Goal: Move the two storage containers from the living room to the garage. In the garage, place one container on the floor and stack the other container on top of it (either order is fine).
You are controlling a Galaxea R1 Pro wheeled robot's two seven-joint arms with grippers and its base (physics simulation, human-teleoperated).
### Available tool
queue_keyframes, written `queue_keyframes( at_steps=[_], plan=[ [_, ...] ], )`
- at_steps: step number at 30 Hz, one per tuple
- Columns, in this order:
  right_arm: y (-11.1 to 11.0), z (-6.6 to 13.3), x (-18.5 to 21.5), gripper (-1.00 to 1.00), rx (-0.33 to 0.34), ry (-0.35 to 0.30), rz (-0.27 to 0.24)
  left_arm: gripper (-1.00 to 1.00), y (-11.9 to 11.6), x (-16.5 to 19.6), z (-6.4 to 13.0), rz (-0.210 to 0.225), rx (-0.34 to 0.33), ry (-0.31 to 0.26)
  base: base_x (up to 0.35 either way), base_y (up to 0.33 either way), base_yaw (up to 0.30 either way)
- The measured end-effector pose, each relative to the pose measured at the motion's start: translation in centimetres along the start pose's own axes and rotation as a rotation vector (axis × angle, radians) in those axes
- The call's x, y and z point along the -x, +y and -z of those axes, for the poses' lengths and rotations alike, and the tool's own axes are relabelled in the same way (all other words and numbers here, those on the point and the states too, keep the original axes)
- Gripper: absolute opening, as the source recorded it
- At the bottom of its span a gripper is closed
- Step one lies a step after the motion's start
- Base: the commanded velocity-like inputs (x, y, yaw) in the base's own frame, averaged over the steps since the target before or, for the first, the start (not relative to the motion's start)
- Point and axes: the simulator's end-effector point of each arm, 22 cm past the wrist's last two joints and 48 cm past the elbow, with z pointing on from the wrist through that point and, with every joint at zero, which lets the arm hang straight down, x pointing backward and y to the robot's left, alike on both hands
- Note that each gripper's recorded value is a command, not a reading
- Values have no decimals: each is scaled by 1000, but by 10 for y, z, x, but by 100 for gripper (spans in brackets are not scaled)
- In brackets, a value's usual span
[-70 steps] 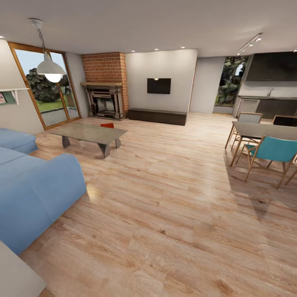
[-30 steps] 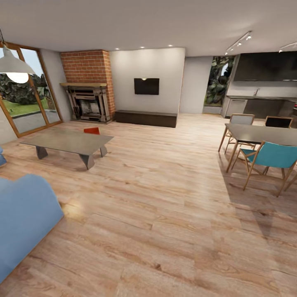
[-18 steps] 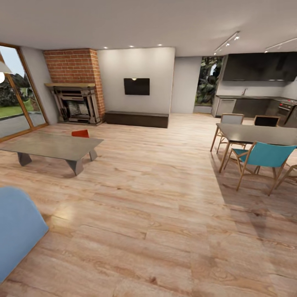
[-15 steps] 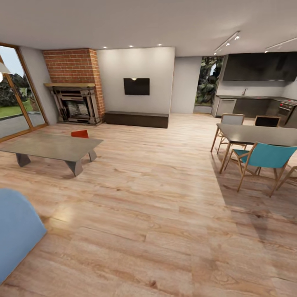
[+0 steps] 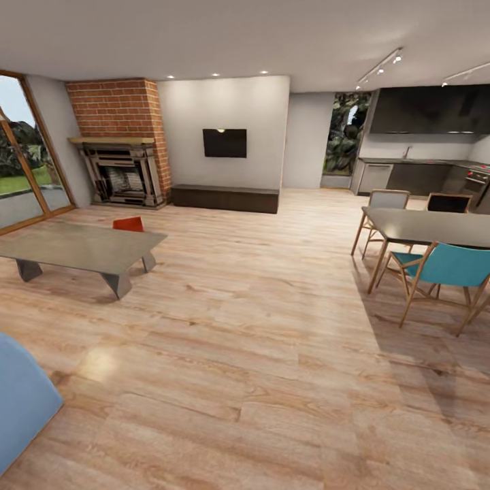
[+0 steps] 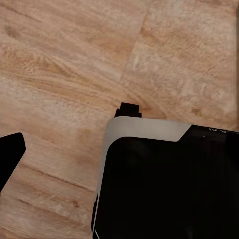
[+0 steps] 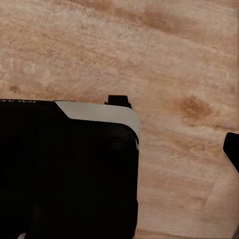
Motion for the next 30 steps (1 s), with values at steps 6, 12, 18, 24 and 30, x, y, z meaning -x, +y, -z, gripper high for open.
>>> queue_keyframes(
  at_steps=[6,12,18,24,30],
  plan=[
    [-1,0,0,100,-2,0,-1,100,0,0,0,0,0,0,323,0,0],
    [-1,0,0,100,-3,0,-2,100,0,0,0,0,0,0,323,0,0],
    [-1,0,0,100,-3,0,-2,100,0,0,0,0,0,-1,323,0,0],
    [-1,0,0,100,-2,1,0,100,0,0,0,0,0,0,323,0,0],
    [-1,0,0,100,-3,2,0,100,0,0,0,0,0,0,323,0,0]
  ],
)
